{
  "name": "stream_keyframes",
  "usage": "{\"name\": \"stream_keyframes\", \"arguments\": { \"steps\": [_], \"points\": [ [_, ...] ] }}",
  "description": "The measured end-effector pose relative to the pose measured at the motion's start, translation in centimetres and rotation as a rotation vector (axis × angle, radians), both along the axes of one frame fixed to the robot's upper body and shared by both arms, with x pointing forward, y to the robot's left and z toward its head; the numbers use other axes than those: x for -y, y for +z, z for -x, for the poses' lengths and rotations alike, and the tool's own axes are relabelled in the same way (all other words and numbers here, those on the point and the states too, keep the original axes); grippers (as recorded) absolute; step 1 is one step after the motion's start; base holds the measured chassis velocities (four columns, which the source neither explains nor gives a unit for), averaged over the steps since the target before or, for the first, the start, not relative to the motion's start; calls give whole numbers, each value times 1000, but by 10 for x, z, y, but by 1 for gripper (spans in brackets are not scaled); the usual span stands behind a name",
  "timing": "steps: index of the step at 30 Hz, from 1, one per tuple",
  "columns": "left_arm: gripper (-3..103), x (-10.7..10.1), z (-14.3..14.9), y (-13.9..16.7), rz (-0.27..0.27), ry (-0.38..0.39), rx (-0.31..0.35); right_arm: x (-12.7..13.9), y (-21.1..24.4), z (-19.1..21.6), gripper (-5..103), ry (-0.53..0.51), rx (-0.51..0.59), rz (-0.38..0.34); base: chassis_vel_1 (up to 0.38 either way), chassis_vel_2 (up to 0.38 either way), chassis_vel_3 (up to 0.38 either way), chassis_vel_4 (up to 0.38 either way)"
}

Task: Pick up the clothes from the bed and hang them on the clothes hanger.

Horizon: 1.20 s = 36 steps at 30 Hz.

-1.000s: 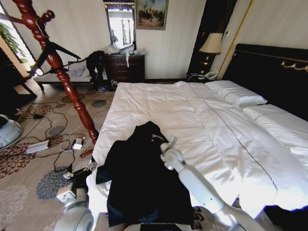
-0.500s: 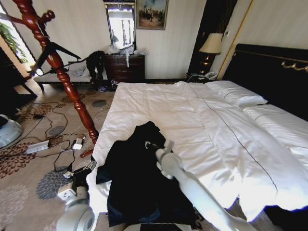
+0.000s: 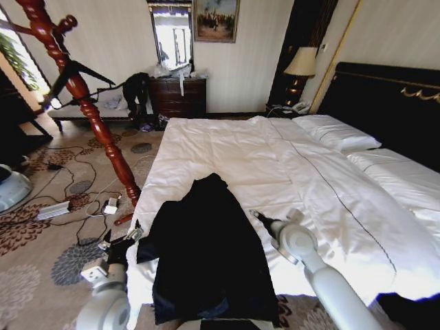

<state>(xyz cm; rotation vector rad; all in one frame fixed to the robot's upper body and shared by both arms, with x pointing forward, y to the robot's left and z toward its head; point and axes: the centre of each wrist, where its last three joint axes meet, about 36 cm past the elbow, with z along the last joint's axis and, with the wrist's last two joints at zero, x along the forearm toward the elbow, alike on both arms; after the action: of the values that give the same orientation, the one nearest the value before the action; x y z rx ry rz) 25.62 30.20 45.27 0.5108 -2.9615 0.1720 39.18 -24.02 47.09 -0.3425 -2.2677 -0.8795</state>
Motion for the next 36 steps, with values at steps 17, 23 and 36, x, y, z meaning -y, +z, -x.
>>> {"name": "stream_keyframes", "arguments": {
  "steps": [17, 23, 36],
  "points": [
    [100, -28, -7, 12, 3, -158, 234, -9, -44, -25, 103, -127, -71, -198, 0, 0, 0, 0],
    [100, -29, -6, 9, -5, -133, 226, -21, -46, -27, 88, -85, -66, -239, 0, 0, 0, 0],
    [100, -54, -17, -11, -24, 87, 110, -49, -47, -36, 39, -48, 18, -307, 0, 0, 0, 0]
  ]
}}
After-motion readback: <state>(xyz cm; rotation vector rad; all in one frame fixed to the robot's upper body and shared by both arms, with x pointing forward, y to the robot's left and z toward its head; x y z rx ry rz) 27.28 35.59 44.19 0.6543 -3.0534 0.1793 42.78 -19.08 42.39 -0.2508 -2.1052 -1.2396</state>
